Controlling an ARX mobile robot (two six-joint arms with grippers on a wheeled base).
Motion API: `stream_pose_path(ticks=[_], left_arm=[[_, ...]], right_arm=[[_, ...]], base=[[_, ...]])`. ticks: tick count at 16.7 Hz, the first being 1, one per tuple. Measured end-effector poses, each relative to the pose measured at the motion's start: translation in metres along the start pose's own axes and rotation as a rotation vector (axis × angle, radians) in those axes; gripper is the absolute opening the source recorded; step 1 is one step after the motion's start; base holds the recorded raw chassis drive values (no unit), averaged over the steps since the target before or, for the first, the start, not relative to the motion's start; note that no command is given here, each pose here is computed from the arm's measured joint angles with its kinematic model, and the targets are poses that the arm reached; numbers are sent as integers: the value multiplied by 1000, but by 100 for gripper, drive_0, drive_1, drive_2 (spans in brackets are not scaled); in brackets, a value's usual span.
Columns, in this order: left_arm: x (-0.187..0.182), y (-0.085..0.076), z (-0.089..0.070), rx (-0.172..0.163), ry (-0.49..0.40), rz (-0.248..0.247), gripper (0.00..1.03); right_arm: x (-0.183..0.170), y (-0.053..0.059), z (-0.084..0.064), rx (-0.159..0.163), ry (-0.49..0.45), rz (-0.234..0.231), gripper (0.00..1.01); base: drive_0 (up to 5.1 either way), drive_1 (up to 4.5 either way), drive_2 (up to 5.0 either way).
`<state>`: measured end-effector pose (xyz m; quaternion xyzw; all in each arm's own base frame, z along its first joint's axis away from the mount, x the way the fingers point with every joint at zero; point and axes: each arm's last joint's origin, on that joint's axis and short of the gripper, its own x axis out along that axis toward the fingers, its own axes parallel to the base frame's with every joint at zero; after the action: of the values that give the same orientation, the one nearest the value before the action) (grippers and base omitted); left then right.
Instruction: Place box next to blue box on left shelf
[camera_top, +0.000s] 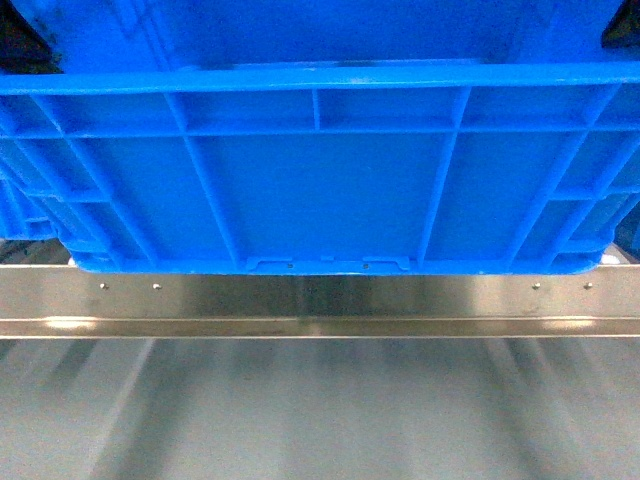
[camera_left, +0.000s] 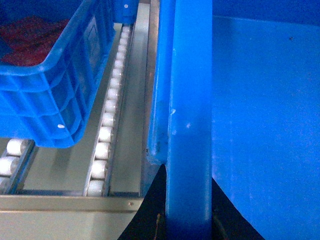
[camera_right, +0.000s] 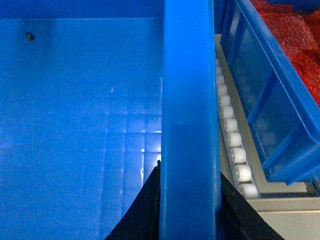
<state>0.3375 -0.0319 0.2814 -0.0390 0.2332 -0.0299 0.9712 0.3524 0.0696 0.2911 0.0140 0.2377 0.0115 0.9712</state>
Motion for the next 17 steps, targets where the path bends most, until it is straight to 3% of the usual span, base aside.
stream_pose_path(ticks=[13,17], left_arm=[[0,0,0,0,0,-1,7],[0,0,0,0,0,0,7]], right_arm=[[0,0,0,0,1,-1,21],[0,0,0,0,0,-2,21]], base=[[4,417,-410],[0,0,0]])
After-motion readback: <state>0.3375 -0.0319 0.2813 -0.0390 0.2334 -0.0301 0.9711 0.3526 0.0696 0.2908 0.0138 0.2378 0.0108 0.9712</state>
